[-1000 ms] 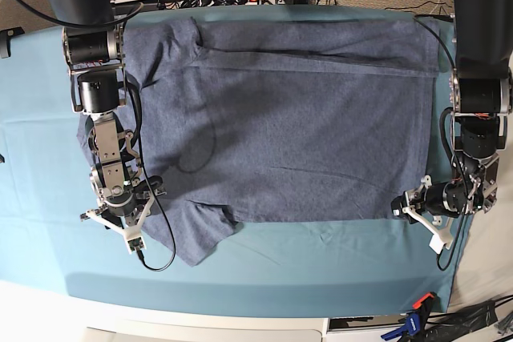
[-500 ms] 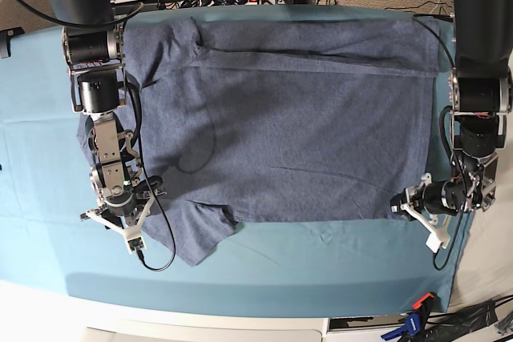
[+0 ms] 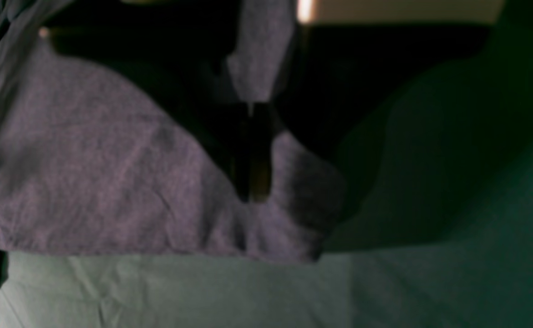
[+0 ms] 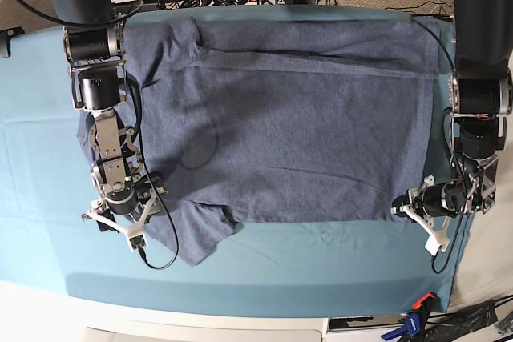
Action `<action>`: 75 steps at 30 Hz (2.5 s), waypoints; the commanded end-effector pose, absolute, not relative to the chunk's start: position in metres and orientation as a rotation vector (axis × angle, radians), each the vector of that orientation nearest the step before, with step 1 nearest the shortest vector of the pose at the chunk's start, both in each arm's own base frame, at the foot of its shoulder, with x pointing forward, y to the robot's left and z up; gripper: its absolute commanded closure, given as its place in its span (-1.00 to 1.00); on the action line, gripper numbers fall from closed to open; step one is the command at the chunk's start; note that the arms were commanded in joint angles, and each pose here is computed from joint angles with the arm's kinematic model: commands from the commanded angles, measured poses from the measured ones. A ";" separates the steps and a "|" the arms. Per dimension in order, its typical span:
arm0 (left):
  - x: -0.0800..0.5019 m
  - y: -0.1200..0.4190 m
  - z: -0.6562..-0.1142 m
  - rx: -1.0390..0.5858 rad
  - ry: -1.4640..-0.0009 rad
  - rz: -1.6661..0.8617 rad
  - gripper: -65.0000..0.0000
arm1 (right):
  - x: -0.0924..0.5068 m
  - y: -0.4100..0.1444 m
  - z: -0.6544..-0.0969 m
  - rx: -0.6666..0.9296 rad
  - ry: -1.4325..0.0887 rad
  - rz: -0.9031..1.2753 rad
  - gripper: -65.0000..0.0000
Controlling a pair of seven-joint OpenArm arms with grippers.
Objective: Fold the T-shirt properly
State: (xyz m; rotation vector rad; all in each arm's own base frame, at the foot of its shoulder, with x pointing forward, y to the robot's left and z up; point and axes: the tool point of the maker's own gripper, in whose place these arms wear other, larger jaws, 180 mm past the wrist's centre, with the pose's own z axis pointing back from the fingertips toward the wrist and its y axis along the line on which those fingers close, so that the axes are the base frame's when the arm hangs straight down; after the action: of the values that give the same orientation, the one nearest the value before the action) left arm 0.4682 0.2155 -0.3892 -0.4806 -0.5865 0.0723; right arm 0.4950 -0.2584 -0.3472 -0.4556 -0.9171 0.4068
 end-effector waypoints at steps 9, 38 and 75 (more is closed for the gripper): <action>0.491 0.213 -0.354 -0.532 -0.689 0.033 1.00 | 0.508 -0.305 -0.299 -0.373 -1.072 0.116 -0.15; 0.490 0.191 -0.322 -0.756 -0.743 0.003 1.00 | 0.499 -0.295 -0.341 -0.173 -1.039 -0.077 -0.14; 0.487 0.228 -0.315 -0.714 -0.775 0.046 1.00 | 0.483 -0.311 -0.354 -0.162 -1.035 -0.133 -0.14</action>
State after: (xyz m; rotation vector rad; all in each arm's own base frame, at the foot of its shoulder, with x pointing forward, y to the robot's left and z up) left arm 0.4682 0.2221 -0.3459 -0.6990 -0.6845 0.0537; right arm 0.4685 -0.3057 -0.3793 -0.1529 -0.9635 -0.1301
